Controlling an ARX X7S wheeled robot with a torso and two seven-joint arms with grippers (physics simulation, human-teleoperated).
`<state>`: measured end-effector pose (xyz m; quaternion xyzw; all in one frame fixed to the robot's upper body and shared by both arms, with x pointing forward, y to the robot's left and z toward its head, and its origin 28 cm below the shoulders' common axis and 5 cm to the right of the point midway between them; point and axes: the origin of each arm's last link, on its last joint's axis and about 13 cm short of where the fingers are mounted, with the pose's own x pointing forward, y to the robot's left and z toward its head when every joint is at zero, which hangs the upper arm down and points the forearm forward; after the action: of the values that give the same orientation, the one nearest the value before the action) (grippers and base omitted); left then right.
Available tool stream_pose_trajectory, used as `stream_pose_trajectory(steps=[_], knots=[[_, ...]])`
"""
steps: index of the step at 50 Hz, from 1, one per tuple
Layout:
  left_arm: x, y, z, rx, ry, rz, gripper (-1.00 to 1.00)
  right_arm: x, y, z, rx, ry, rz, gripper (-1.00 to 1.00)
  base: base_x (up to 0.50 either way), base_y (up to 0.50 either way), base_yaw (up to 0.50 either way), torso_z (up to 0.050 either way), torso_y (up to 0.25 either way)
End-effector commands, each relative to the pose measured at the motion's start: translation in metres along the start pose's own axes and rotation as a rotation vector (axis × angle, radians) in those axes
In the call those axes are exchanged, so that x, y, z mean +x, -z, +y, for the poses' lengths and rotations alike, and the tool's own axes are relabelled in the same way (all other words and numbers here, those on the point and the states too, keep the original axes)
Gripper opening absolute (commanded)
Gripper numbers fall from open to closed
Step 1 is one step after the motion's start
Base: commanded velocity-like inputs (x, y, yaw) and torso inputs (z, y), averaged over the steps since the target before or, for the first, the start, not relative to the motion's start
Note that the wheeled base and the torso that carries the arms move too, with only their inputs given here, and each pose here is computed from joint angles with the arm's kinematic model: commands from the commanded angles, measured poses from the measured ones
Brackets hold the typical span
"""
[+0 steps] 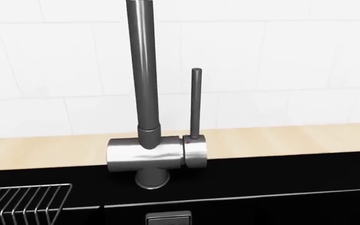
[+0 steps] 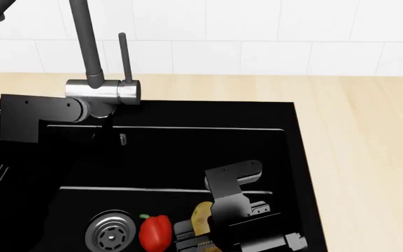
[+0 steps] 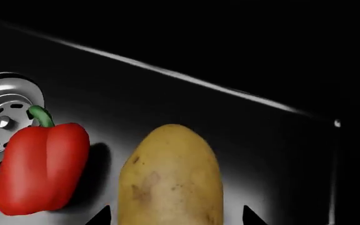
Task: Pick the vegetables from the sink and place them on the cutting board.
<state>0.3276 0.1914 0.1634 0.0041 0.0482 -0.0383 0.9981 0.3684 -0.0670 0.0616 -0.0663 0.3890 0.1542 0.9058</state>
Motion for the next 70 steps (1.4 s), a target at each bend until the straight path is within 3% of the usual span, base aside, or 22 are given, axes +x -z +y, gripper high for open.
stream_pose_trajectory(steps=[1, 7, 10, 21, 26, 31, 54, 55, 70], knots=[[0.001, 0.003, 0.002, -0.001, -0.003, 0.006, 1.00, 0.000, 0.003, -0.001, -0.009, -0.041, 0.023, 1.00, 0.00, 0.00, 0.00, 0.000, 0.000], [0.002, 0.002, 0.003, -0.025, 0.002, 0.002, 1.00, -0.003, -0.003, -0.003, -0.021, -0.023, 0.024, 1.00, 0.00, 0.00, 0.00, 0.000, 0.000], [0.001, 0.004, 0.004, -0.020, 0.004, 0.008, 1.00, -0.002, -0.006, -0.002, 0.021, -0.039, -0.012, 1.00, 0.00, 0.00, 0.00, 0.000, 0.000], [0.001, 0.007, 0.004, -0.025, 0.013, 0.013, 1.00, -0.001, -0.006, -0.002, -0.014, -0.054, -0.030, 1.00, 0.00, 0.00, 0.00, 0.000, 0.000], [-0.005, 0.003, 0.005, -0.040, 0.088, -0.122, 1.00, -0.001, -0.006, -0.002, -0.011, -0.046, -0.026, 1.00, 0.00, 0.00, 0.00, 0.000, 0.000], [-0.008, 0.004, 0.003, -0.009, 0.117, -0.125, 1.00, -0.002, -0.007, -0.003, -0.015, -0.034, -0.025, 1.00, 0.00, 0.00, 0.00, 0.000, 0.000], [-0.007, 0.004, 0.005, -0.018, 0.108, -0.119, 1.00, -0.002, -0.006, -0.002, -0.031, -0.017, -0.013, 1.00, 0.00, 0.00, 0.00, 0.005, -0.177], [-0.008, 0.004, 0.005, -0.016, 0.107, -0.118, 1.00, -0.001, -0.007, -0.003, -0.038, -0.009, -0.033, -1.00, 0.00, 0.00, 0.00, 0.000, 0.000], [-0.006, 0.006, 0.002, -0.015, 0.093, -0.087, 1.00, -0.008, -0.033, 0.000, -0.102, -0.004, -0.130, -1.00, 0.00, 0.00, 0.00, 0.000, 0.000]])
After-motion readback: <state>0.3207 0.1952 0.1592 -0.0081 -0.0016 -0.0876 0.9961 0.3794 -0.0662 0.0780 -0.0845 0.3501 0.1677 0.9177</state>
